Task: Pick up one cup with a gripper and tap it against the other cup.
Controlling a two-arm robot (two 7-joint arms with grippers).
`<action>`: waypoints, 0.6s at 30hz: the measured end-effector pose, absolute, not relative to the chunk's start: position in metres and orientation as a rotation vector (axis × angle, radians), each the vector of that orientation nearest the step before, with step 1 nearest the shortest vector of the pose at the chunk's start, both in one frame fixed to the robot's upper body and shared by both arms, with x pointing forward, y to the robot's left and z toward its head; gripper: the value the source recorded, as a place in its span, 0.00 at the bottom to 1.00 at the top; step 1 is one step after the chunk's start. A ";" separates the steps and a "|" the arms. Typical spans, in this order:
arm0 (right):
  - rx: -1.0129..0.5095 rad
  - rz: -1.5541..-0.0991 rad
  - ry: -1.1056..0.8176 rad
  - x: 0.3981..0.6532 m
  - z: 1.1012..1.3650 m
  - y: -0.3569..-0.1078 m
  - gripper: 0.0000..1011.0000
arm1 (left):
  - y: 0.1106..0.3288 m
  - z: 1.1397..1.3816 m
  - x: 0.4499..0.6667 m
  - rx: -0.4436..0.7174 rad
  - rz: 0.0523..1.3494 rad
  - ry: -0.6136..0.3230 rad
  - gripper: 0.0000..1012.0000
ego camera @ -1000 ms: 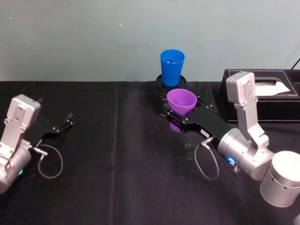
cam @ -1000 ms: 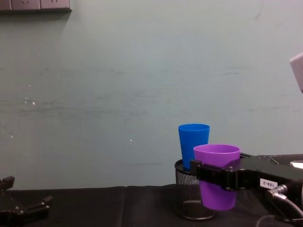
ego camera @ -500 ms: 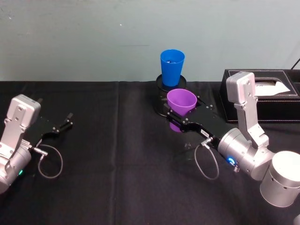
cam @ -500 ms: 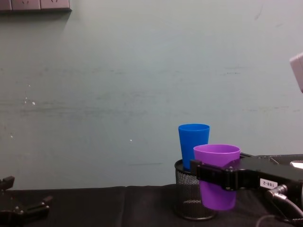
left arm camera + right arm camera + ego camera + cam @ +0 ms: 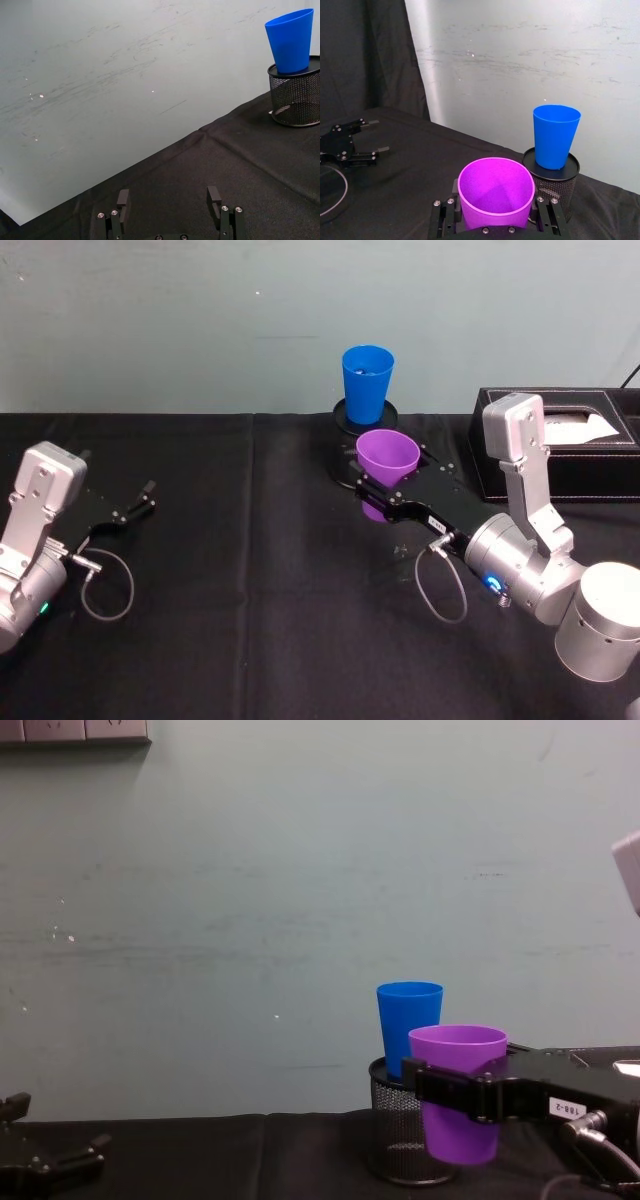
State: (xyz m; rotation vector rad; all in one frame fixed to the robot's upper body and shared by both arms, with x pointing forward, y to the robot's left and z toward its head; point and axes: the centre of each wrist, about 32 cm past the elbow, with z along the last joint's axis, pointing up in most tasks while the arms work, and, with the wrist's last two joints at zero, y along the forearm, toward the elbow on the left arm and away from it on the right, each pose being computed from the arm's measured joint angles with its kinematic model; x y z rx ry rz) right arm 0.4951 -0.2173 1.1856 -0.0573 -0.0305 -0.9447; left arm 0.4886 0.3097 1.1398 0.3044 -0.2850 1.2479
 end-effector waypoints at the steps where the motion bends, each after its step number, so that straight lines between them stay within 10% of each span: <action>1: -0.057 -0.945 -0.031 0.495 1.186 -0.217 0.72 | 0.310 1.140 0.489 0.304 1.248 -0.285 0.99; 18: -0.057 -0.945 -0.031 0.495 1.186 -0.217 0.72 | 0.310 1.140 0.489 0.304 1.248 -0.285 0.99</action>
